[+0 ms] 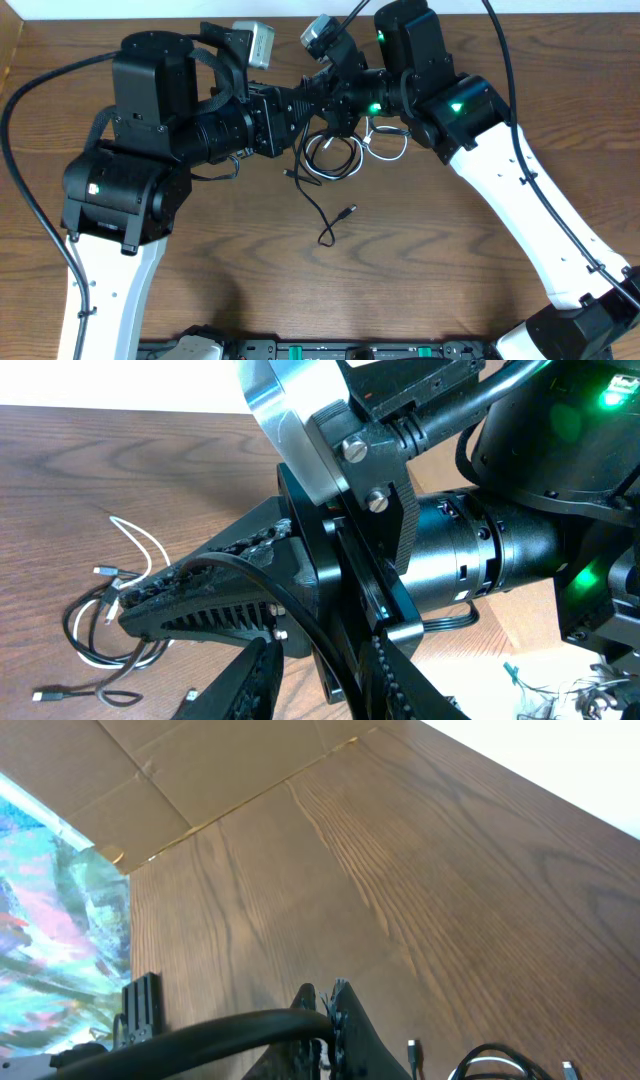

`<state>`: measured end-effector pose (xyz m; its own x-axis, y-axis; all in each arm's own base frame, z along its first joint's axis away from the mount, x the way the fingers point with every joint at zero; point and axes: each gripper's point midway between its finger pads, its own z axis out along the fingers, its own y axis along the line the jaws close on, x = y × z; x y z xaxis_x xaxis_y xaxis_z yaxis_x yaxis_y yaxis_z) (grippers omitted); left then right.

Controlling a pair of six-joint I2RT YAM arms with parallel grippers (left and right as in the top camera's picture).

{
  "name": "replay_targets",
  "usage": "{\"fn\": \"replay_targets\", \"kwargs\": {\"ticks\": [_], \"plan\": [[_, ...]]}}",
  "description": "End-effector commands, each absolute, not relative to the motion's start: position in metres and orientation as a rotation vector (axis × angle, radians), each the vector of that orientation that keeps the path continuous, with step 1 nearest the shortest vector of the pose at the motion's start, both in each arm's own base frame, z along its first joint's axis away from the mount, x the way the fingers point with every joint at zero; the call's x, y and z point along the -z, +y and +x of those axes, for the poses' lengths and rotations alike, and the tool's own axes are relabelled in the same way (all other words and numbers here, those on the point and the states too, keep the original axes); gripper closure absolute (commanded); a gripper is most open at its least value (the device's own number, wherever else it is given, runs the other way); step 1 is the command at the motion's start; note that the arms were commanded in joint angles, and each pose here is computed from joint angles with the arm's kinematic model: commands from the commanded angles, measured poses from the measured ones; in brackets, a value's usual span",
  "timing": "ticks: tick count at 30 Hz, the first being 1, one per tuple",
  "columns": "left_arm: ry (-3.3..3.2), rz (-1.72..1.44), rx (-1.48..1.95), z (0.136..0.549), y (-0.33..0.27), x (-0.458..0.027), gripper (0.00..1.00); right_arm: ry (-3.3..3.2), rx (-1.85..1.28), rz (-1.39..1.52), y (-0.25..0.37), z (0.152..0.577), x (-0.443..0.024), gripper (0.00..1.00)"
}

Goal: Untangle cables

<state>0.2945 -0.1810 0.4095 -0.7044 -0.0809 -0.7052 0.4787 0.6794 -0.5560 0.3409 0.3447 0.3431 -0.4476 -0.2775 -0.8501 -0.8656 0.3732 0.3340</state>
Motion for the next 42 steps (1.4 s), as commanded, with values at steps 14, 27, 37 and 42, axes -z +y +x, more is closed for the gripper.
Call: {"fn": "replay_targets", "kwargs": {"ticks": [14,27,37,42], "plan": [[2.12,0.337,0.994,0.294,-0.184,-0.418,0.92,1.932,-1.066,-0.98,0.345,0.339,-0.344,0.99],[1.941,0.015,0.909,0.345,-0.144,-0.459,0.92,2.083,-1.094,-0.764,0.308,0.363,-0.337,0.11],[1.735,-0.098,0.87,0.37,-0.113,-0.503,0.93,2.258,-1.105,-0.586,0.248,0.377,-0.315,0.01],[1.565,-0.12,0.928,0.406,-0.114,-0.532,0.92,2.364,-1.087,-0.617,0.236,0.36,-0.295,0.01]]}}
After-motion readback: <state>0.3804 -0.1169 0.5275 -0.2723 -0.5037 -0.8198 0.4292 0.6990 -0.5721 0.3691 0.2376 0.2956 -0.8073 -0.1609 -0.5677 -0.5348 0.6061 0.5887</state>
